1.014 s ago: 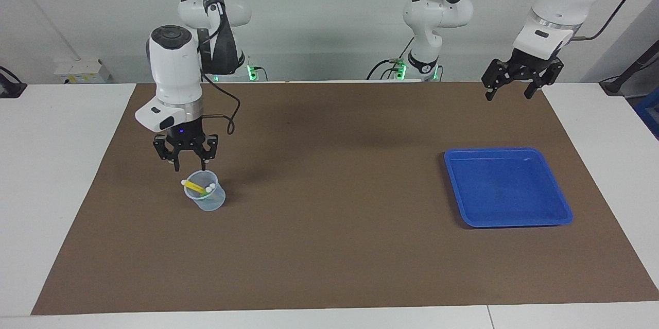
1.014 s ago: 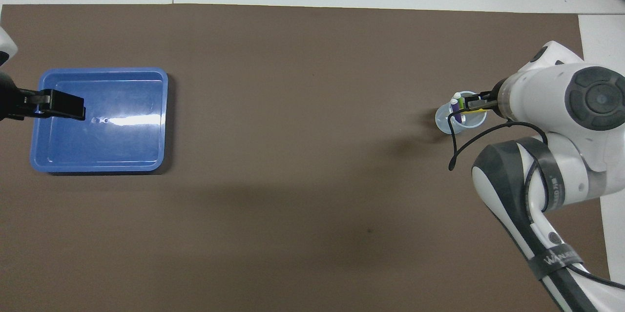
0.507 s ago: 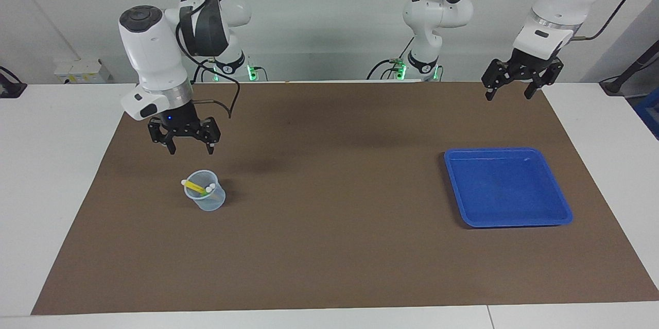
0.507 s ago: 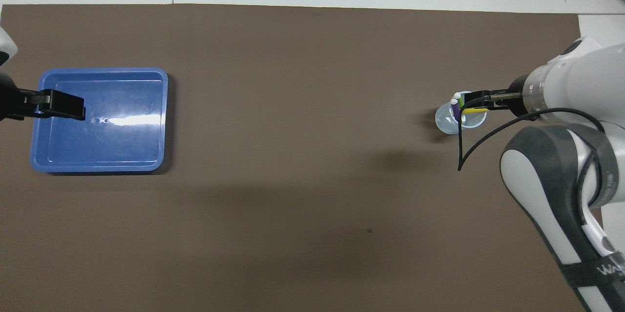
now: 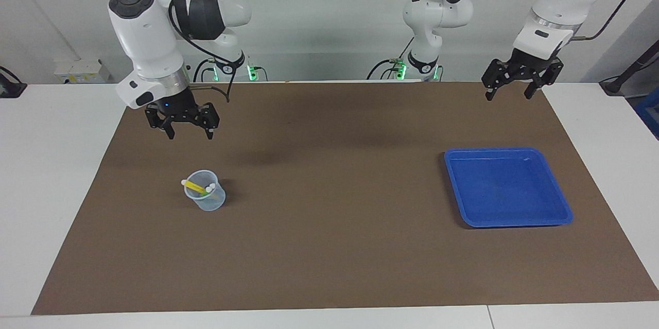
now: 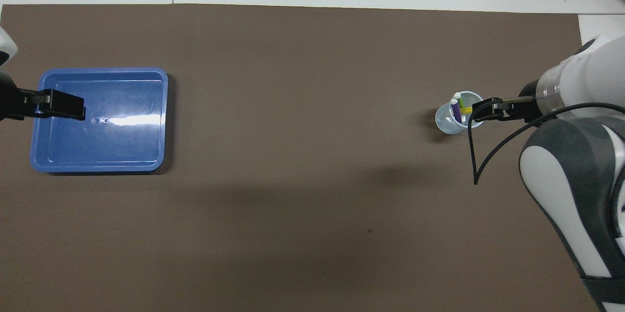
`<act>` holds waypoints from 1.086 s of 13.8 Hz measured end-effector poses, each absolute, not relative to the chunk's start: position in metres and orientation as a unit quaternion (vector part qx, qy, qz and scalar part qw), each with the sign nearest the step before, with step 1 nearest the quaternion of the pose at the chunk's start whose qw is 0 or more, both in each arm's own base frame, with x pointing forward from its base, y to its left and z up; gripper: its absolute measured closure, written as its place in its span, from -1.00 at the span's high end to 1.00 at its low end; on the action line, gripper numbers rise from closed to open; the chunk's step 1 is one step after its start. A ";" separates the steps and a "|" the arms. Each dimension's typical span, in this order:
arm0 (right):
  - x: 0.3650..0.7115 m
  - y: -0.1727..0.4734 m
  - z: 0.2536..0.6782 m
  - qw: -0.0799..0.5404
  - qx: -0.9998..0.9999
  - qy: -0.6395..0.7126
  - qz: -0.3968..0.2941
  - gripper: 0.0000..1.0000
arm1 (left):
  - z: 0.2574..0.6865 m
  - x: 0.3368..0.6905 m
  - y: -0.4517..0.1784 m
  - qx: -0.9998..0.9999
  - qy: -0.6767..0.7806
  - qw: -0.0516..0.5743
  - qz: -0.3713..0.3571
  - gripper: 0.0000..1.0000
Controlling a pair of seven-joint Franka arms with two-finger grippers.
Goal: Transfer and insert pens with both arms
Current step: 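Open the right gripper and draw it back from the cup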
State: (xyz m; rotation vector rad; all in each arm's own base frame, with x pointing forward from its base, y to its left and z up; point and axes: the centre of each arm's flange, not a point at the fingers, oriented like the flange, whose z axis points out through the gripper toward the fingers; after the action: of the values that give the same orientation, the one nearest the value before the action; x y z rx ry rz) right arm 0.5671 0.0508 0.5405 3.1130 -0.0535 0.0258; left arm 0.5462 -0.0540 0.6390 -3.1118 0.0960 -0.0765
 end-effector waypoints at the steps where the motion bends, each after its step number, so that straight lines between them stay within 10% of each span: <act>1: 0.563 0.052 0.547 0.012 1.000 -0.019 0.003 1.00 | 0.639 0.546 -0.054 -0.999 0.031 0.014 -0.025 1.00; 15: 0.536 0.051 0.612 0.012 0.999 -0.023 0.028 1.00 | 0.639 0.546 -0.054 -0.999 0.031 0.014 -0.025 1.00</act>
State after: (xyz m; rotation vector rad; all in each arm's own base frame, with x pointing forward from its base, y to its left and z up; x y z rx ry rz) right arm 0.5361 0.0510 0.6119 3.1157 -0.0708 0.0881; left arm 0.5462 -0.0540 0.6390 -3.1118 0.0960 -0.0765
